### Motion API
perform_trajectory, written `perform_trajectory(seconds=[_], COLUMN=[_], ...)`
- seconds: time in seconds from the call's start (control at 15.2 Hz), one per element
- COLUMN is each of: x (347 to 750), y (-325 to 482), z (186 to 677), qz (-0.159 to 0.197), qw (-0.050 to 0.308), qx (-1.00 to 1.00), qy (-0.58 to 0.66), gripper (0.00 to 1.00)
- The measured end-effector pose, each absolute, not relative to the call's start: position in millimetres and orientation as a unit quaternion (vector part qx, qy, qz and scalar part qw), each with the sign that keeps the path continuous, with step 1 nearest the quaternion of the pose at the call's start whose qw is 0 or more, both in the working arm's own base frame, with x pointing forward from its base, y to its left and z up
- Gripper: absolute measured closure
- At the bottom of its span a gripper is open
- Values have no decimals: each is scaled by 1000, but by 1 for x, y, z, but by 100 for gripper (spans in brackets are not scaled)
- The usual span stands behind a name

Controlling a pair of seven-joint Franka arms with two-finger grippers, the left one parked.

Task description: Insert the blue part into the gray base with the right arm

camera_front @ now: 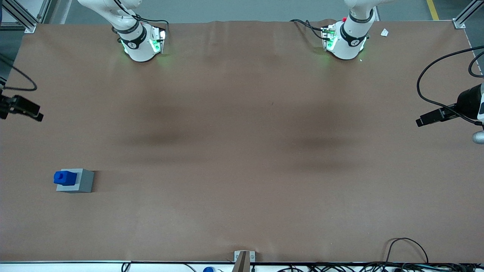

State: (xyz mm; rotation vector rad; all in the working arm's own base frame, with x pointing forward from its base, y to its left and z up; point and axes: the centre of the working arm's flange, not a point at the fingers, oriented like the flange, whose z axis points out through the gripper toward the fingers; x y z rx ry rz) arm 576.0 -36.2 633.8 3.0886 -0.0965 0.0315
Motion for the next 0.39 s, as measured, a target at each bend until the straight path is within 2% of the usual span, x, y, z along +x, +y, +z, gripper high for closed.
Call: perform_trajectory(seconds=[0.2,0.39], x=[559,558], y=[-32,-32], z=[636,634], qz=[15,17], qw=[26,26], qx=[999,999], qy=[-29,-29], gripper=[0,0])
